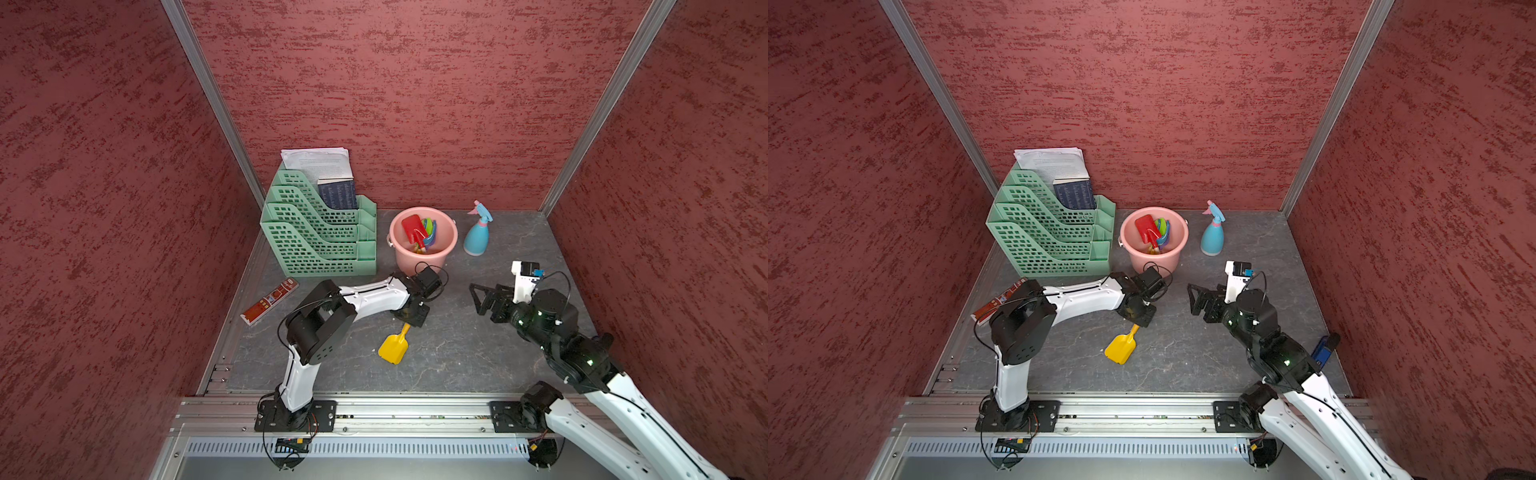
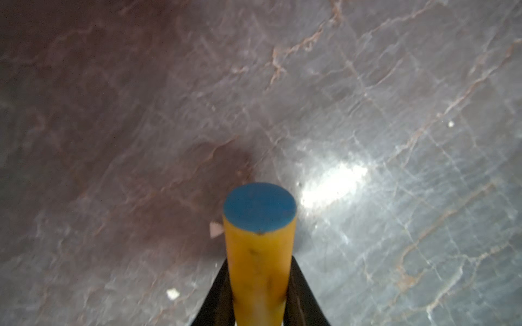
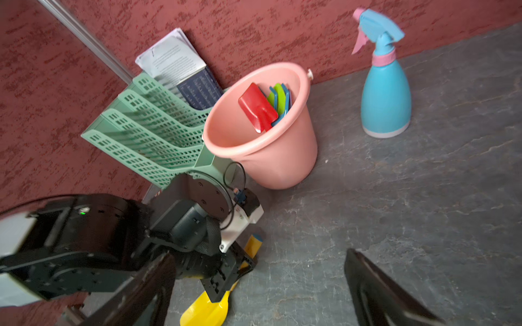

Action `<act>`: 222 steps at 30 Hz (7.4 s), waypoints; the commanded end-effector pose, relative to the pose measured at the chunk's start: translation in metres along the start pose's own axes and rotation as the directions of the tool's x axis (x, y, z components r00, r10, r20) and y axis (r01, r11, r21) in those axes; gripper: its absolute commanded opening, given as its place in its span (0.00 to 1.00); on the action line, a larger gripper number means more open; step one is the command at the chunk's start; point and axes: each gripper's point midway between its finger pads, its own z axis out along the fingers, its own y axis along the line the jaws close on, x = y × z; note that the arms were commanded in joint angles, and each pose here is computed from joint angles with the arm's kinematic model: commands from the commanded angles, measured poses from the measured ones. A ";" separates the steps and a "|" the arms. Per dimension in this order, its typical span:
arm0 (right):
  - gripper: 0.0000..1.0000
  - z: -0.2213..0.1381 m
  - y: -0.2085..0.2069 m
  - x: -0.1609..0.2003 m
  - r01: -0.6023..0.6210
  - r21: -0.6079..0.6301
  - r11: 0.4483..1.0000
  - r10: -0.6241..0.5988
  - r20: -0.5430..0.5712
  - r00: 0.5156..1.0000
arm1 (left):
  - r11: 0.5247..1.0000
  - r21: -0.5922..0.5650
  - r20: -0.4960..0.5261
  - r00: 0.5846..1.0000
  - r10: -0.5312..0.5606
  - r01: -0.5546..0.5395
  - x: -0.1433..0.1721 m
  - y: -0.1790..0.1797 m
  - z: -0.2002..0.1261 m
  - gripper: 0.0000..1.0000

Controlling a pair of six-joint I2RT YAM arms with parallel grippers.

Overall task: Organize the gardening tools
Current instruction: Pick up the gardening tool from the center of the board, then place the gardening tool in the container.

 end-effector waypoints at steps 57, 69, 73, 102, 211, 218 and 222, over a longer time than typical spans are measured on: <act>0.22 0.061 0.140 0.032 0.157 -0.358 0.920 -0.144 0.064 0.988 | 0.185 0.774 0.274 -0.057 -0.960 0.605 -0.035 0.082 -0.247 0.00; 0.00 0.051 0.125 0.034 0.186 -0.273 0.944 -0.199 -0.021 0.980 | 0.362 0.741 0.354 0.129 -0.926 0.566 -0.042 0.072 -0.254 0.81; 0.00 0.030 0.107 0.032 0.232 -0.192 0.954 -0.256 -0.108 0.961 | 0.631 0.613 0.492 0.396 -0.775 0.475 -0.037 0.057 -0.264 1.00; 0.00 -0.080 0.129 0.021 0.420 -0.406 0.812 -0.583 -0.528 0.617 | 0.619 0.220 0.669 0.578 0.467 -0.754 0.063 -0.062 -0.267 0.93; 0.98 0.022 0.075 0.025 0.277 -0.146 0.950 -0.287 -0.053 0.956 | 0.956 0.180 0.978 0.149 -0.148 -0.233 -0.258 0.084 -0.181 0.91; 0.98 0.015 0.063 0.008 0.315 -0.073 0.946 -0.317 -0.023 0.948 | 0.961 0.164 0.978 0.167 -0.128 -0.222 -0.232 0.081 -0.217 1.00; 0.98 0.009 0.048 -0.005 0.316 -0.014 0.949 -0.316 -0.010 0.949 | 0.968 0.122 0.969 0.236 -0.068 -0.221 -0.200 0.068 -0.232 1.00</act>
